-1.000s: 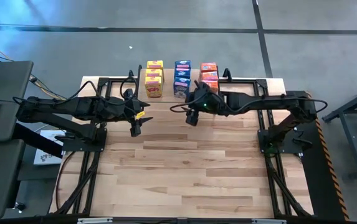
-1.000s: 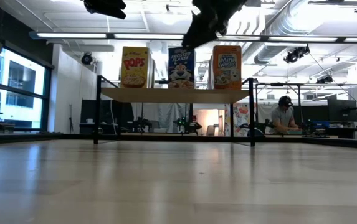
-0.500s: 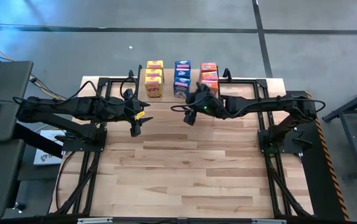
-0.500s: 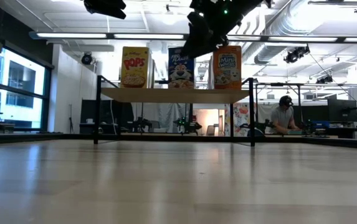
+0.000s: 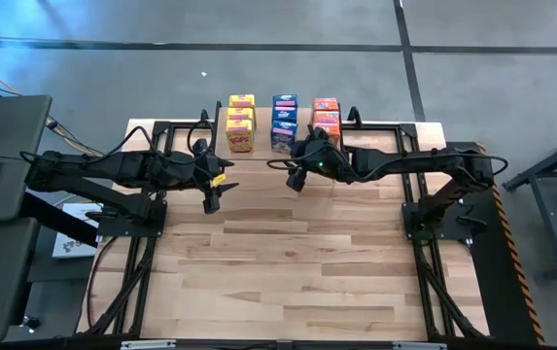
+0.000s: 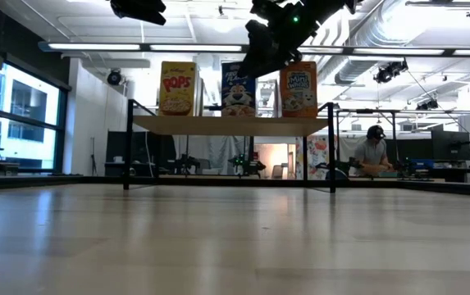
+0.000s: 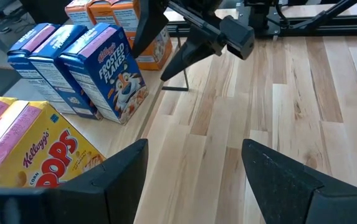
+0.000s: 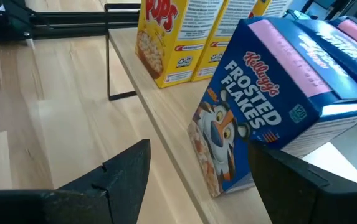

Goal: Stack cereal on shelf
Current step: Adjust the orange cereal box on the shelf, then return to Home Position

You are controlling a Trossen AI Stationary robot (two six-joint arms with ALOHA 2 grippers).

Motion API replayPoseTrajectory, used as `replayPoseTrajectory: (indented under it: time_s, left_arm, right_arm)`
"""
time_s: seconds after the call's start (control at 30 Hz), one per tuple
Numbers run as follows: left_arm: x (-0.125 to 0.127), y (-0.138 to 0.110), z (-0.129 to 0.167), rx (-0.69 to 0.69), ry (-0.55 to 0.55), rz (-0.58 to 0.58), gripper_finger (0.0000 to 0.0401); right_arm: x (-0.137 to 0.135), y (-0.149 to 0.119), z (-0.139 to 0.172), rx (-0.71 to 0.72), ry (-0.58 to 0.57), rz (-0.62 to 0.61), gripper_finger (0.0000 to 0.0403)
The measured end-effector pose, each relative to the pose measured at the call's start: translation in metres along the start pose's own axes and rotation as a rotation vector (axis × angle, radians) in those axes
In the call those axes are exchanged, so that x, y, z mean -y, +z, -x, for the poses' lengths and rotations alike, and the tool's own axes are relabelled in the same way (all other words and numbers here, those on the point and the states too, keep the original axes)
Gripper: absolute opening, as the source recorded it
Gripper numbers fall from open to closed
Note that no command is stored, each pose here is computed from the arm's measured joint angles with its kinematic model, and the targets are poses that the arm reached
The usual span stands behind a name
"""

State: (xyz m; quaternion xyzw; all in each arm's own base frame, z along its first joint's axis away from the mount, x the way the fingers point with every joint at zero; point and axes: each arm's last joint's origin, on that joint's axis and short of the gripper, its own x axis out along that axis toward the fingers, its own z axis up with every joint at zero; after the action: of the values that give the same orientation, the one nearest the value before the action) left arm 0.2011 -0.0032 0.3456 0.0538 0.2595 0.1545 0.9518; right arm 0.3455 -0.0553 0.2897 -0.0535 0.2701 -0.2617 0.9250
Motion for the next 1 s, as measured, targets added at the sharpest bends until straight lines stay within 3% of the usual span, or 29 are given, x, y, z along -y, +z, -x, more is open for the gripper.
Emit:
replayPoseTrajectory:
  time_s: [0.6,1.0]
  left_arm:
    - [0.000,0.000,0.000,0.000,0.000,0.000,0.0250]
    - [0.000,0.000,0.000,0.000,0.000,0.000,0.0250]
  right_arm:
    - [-0.015,0.002,0.009,0.018,0.029,0.052,0.0260]
    - [-0.023,0.017,0.069,0.129,0.265,0.206,0.0260]
